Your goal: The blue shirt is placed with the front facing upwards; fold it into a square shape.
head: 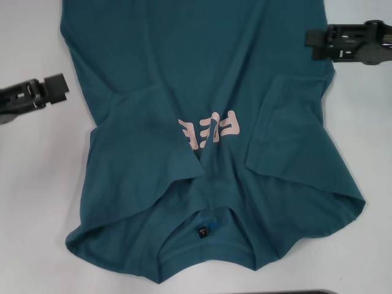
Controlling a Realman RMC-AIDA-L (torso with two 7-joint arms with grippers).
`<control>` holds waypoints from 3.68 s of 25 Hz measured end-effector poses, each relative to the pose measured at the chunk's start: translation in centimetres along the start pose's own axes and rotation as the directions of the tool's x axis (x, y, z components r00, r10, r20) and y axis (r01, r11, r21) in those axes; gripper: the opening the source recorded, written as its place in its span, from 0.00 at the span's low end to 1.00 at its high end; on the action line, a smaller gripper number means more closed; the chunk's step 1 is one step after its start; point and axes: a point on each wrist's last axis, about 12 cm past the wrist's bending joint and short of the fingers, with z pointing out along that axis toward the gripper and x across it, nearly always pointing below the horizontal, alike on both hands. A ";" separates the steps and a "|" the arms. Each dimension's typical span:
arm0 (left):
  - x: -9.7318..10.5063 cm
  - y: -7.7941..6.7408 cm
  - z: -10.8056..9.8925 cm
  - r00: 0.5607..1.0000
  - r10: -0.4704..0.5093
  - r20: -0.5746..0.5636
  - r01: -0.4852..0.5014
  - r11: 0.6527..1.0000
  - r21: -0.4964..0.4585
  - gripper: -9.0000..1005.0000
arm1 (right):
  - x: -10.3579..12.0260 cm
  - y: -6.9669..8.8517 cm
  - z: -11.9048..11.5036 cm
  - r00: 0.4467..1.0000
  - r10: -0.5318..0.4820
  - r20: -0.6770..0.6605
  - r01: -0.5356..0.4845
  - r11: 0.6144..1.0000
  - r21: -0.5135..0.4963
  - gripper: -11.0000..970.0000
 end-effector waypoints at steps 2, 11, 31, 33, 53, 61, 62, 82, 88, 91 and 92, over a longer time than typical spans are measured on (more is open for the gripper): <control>0.1 -0.1 -0.2 1.000 0.004 -0.031 -0.004 1.000 0.001 0.83 | 0.1 0.4 -0.9 0.999 -0.028 -0.019 0.028 1.000 -0.007 0.79; 1.3 -0.4 -1.8 0.990 -0.053 -0.133 0.052 0.999 -0.015 0.84 | 2.2 0.2 -3.7 0.993 -0.079 -0.092 0.080 0.997 0.008 0.79; 5.8 0.4 -5.0 0.843 -0.482 -0.239 0.430 0.871 -0.239 0.83 | 3.7 0.1 -3.5 0.983 0.034 -0.179 -0.032 0.999 0.017 0.79; 6.0 0.6 -4.5 0.836 -0.487 -0.253 0.430 0.867 -0.251 0.83 | 3.8 0.0 -3.6 0.983 0.038 -0.179 -0.036 0.999 0.018 0.79; 7.1 2.5 -3.0 0.826 -0.522 -0.212 0.421 0.822 -0.383 0.77 | 4.6 -0.4 -4.3 0.986 0.048 -0.159 -0.044 0.999 0.028 0.79; 7.2 2.9 -3.0 0.817 -0.535 -0.216 0.416 0.806 -0.420 0.76 | 4.5 -0.4 -4.4 0.987 0.047 -0.153 -0.043 0.999 0.033 0.79; 7.2 2.9 -2.9 0.817 -0.534 -0.218 0.415 0.807 -0.421 0.76 | 4.5 -0.5 -4.5 0.988 0.048 -0.149 -0.043 0.998 0.037 0.79; 7.0 3.5 -0.7 0.805 -0.527 -0.272 0.380 0.810 -0.446 0.76 | 4.5 -0.6 -4.9 0.991 0.054 -0.125 -0.050 0.998 0.035 0.79; 6.7 3.7 -0.1 0.807 -0.522 -0.277 0.374 0.814 -0.444 0.76 | 4.5 -0.5 -4.9 0.991 0.055 -0.123 -0.051 0.998 0.033 0.79; 6.6 3.6 -0.2 0.808 -0.522 -0.272 0.376 0.814 -0.443 0.76 | 4.5 -0.5 -4.9 0.991 0.057 -0.118 -0.053 0.998 0.032 0.79; 6.5 3.6 -0.2 0.808 -0.523 -0.272 0.378 0.813 -0.443 0.76 | 4.5 -0.5 -5.0 0.992 0.057 -0.116 -0.054 0.998 0.032 0.79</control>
